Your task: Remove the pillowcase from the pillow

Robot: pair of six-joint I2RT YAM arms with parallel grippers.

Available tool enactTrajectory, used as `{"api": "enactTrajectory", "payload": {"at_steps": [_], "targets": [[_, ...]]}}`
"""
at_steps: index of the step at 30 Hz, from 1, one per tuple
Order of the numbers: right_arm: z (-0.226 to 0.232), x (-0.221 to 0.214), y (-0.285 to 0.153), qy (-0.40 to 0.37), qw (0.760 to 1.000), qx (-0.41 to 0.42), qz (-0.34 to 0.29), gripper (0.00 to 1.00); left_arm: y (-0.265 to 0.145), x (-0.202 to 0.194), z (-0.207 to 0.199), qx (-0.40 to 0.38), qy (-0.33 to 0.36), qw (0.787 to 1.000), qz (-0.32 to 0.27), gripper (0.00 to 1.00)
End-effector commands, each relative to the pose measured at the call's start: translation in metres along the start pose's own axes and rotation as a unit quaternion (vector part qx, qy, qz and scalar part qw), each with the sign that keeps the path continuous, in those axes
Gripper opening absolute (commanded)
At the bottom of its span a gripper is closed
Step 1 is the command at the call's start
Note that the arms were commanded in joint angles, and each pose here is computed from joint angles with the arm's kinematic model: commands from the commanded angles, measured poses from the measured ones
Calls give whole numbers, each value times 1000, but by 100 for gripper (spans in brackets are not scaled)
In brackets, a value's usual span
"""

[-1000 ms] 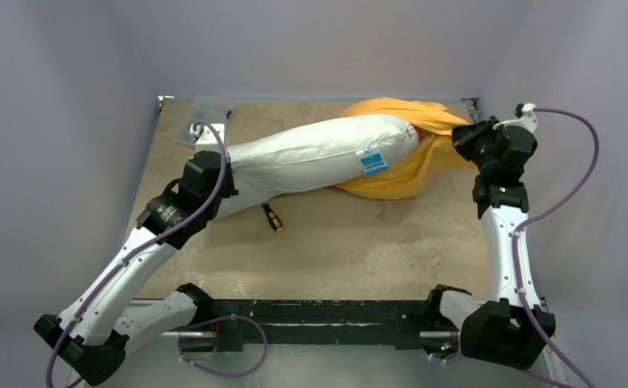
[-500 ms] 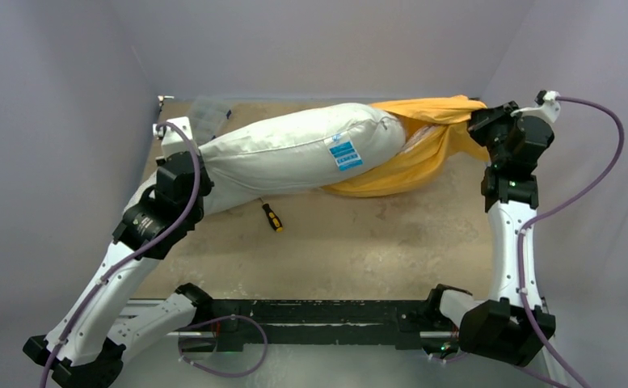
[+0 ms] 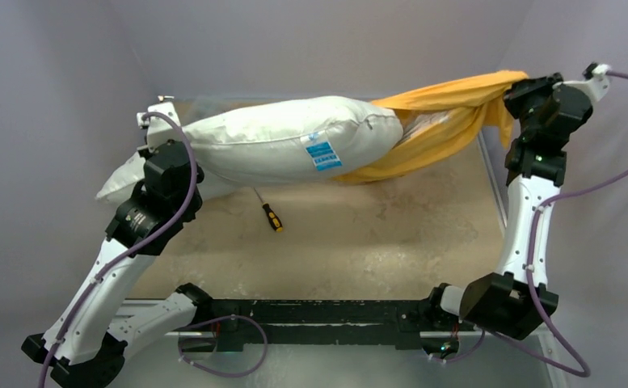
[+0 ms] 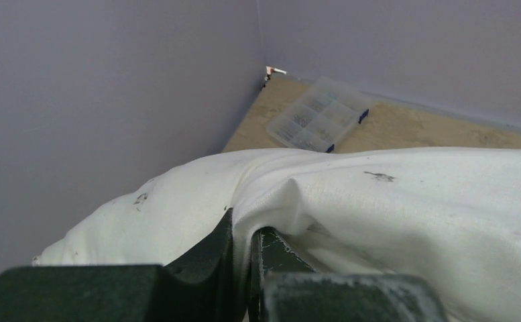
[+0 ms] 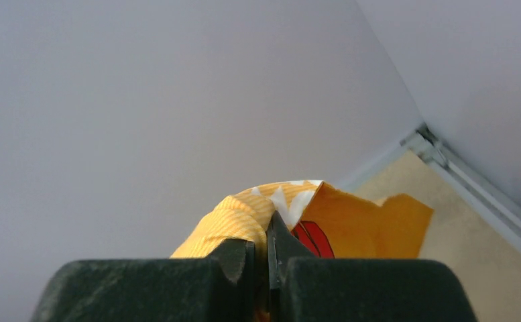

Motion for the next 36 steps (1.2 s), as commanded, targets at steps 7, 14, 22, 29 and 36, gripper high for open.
{"api": "enactTrajectory", "payload": {"at_steps": [7,14,22,29,36], "targets": [[12,126,7,-16,987,-9,-161,0,-11,86,24,89,-103,984,-115,0],[-8,129,-1,-20,985,-11,-170,0,-13,81,38,152,-47,980,-122,0],[12,124,-11,-49,984,74,-157,0,4,67,9,108,-42,988,-105,0],[20,118,3,-99,979,131,-119,0,26,88,-47,33,-45,994,-96,0],[18,100,6,-115,978,147,-96,1,54,103,-111,-44,-82,992,-86,0]]}}
Point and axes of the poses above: each gripper's point midway between its finger pads, its own y axis out along the fingers, its own z axis along the line the jaws close on, x = y × z, the point moved 6 cm from there along -y, back along the fingers, and after that the axes turned 13 degrees about -y, right-handed, at the moved point
